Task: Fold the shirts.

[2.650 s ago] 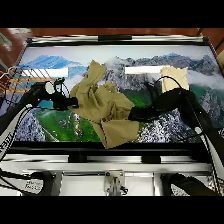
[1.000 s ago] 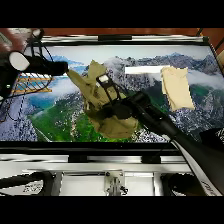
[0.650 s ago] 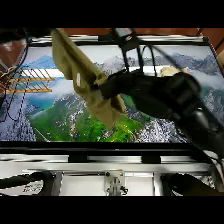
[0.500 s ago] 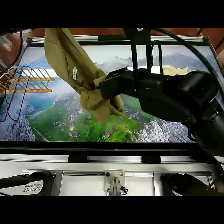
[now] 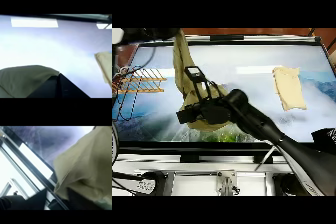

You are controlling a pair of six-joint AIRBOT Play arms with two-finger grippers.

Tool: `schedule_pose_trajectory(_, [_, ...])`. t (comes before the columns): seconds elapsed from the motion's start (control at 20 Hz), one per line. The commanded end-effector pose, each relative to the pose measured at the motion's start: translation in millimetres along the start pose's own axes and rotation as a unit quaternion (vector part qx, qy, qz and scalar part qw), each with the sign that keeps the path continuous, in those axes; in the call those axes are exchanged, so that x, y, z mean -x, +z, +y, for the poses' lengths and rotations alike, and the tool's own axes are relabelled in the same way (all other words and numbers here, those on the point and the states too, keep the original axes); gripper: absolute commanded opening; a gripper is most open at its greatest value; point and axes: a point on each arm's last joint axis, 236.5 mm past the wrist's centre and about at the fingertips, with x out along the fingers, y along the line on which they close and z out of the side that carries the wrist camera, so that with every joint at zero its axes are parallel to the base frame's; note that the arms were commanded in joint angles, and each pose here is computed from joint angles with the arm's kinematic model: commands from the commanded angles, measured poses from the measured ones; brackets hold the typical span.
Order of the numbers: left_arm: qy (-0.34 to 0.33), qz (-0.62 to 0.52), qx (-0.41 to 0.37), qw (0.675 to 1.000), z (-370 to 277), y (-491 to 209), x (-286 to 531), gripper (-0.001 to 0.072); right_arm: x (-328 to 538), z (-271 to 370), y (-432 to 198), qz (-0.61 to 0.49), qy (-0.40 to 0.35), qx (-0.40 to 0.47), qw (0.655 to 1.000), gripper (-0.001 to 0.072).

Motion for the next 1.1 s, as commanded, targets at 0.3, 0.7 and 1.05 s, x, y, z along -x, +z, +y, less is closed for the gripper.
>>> schedule_pose_trajectory(0.3, [0.074,0.243,0.08,0.964,89.5,-128.3,-14.9,0.0714,84.6,-96.8,67.1,-0.084,-0.085,-0.032,0.992,0.0511])
schedule_pose_trajectory(0.7, [0.148,0.382,0.128,0.903,109.3,-262.0,67.4,0.0714,178.5,-256.0,58.1,-0.059,-0.252,-0.084,0.962,0.0512])
schedule_pose_trajectory(1.05, [0.109,0.348,0.177,0.914,66.6,-380.5,91.0,0.0713,165.5,-278.2,53.7,-0.041,-0.253,-0.091,0.962,0.0512])
